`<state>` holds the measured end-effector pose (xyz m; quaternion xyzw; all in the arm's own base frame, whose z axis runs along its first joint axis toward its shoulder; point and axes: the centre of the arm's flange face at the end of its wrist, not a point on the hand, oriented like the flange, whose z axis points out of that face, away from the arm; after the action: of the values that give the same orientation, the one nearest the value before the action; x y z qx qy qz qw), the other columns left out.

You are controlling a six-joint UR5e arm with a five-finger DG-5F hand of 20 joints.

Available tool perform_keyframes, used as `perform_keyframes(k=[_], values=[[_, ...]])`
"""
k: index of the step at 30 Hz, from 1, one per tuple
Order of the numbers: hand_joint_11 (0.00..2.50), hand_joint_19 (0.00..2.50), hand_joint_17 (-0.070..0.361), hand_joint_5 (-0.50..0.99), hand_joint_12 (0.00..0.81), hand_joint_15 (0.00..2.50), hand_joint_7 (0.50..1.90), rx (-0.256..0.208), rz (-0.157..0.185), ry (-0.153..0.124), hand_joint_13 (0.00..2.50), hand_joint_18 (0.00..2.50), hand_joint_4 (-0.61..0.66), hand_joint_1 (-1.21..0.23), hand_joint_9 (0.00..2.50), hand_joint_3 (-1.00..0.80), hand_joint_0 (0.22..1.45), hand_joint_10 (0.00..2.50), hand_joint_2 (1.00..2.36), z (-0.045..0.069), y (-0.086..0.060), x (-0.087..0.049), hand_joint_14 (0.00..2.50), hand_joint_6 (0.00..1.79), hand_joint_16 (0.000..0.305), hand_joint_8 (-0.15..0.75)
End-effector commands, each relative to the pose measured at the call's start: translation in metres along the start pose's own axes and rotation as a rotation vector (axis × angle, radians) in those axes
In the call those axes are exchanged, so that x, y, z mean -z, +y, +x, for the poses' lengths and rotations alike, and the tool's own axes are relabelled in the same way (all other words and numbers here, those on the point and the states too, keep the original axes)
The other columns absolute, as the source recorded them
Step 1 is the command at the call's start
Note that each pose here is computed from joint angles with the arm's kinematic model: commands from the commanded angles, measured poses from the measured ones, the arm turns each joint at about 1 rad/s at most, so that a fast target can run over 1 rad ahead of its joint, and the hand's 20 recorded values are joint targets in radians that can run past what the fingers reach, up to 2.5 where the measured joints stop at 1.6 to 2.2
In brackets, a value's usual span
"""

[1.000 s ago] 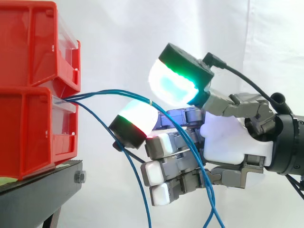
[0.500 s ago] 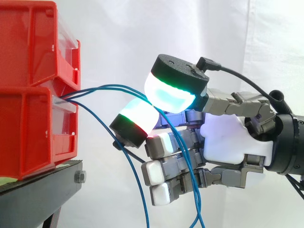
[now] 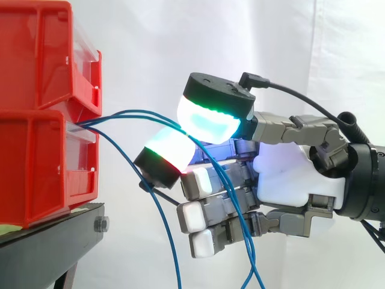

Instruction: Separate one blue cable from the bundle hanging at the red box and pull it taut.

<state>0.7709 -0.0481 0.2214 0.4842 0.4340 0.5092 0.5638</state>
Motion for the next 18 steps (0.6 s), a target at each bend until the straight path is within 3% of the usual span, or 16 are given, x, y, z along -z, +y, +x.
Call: perform_keyframes(k=[1, 5, 12, 18], values=[[0.78, 0.53, 0.102, -0.14, 0.395, 0.54, 1.17, -0.001, -0.003, 0.000, 1.02, 0.85, 0.21, -0.62, 1.00, 0.02, 0.80, 0.01, 1.02, -0.0003, 0.0012, -0.0002, 0.02, 0.72, 0.046, 0.358], [0.75, 0.58, 0.102, -0.14, 0.391, 0.54, 1.13, 0.000, 0.000, 0.001, 1.01, 0.78, 0.20, -0.63, 1.00, 0.10, 0.85, 0.02, 1.01, 0.0009, -0.0001, 0.0000, 0.02, 0.74, 0.045, 0.352], [0.69, 0.60, 0.100, -0.10, 0.383, 0.54, 1.29, 0.000, -0.001, 0.000, 1.00, 0.77, 0.20, -0.63, 0.99, 0.14, 0.85, 0.01, 1.01, -0.0003, 0.0010, -0.0001, 0.02, 0.62, 0.044, 0.344], [0.69, 0.62, 0.100, -0.09, 0.381, 0.56, 1.35, -0.002, 0.000, 0.001, 1.00, 0.73, 0.19, -0.64, 0.99, 0.18, 0.88, 0.02, 1.01, 0.0009, 0.0009, 0.0001, 0.02, 0.60, 0.045, 0.344]])
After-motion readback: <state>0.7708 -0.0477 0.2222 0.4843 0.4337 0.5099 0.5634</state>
